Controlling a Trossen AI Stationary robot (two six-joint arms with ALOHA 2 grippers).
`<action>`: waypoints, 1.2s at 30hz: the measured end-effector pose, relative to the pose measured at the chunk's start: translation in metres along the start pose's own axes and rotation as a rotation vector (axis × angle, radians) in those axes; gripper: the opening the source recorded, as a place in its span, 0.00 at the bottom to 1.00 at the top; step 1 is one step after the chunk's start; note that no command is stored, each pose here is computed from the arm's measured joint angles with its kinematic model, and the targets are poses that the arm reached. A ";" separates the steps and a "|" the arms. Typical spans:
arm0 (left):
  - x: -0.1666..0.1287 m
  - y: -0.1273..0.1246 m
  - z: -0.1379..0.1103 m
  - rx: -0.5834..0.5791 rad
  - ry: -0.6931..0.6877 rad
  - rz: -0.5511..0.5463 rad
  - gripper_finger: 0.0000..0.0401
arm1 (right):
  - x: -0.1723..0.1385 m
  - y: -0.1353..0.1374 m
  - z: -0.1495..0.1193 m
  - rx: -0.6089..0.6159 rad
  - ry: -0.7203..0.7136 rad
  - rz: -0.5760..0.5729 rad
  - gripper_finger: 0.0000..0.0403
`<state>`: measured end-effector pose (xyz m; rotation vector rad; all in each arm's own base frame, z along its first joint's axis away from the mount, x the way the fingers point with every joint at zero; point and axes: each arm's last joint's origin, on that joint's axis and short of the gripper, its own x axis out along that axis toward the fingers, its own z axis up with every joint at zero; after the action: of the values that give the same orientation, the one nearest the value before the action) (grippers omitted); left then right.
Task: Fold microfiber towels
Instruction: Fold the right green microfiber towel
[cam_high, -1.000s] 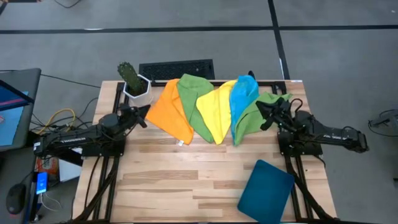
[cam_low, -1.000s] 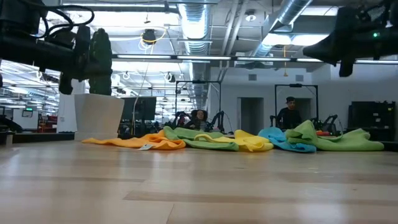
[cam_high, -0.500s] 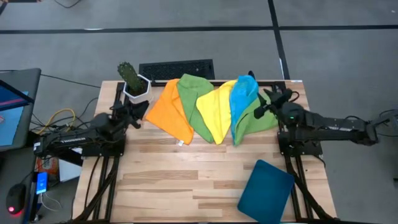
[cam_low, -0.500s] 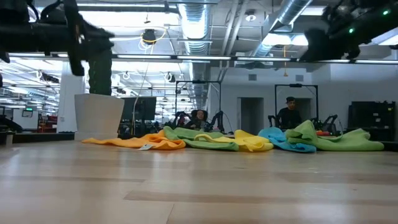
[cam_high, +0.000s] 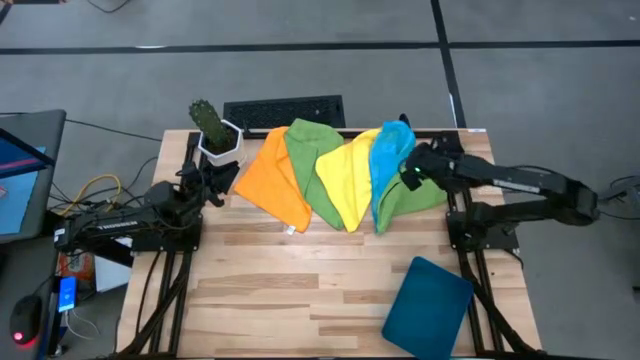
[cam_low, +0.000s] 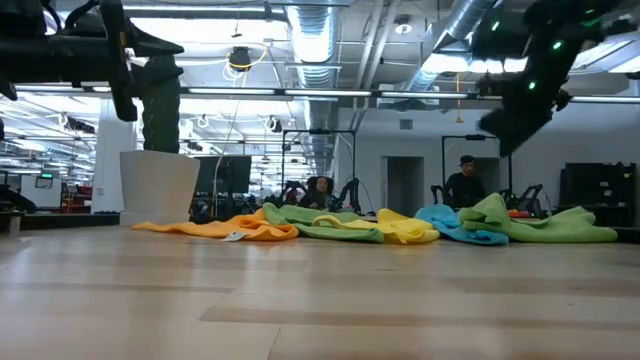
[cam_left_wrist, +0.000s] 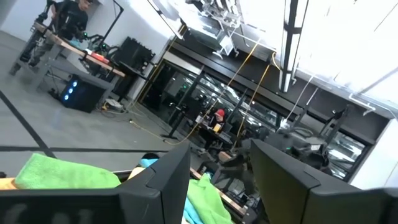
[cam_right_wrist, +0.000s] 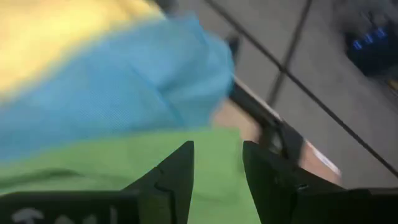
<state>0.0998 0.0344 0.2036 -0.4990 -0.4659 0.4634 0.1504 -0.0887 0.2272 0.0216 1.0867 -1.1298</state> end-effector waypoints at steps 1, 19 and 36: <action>0.000 0.000 0.000 0.000 0.001 -0.002 0.40 | 0.005 -0.001 0.001 -0.007 0.045 -0.005 0.41; 0.000 0.000 0.000 0.037 -0.002 0.001 0.40 | 0.063 0.000 -0.001 -0.132 0.399 0.197 0.49; 0.001 0.004 0.003 0.055 -0.031 0.042 0.40 | 0.090 0.032 -0.004 -0.397 0.476 0.240 0.49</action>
<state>0.0979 0.0390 0.2041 -0.4499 -0.4722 0.5233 0.1714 -0.1350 0.1462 0.1104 1.6715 -0.6905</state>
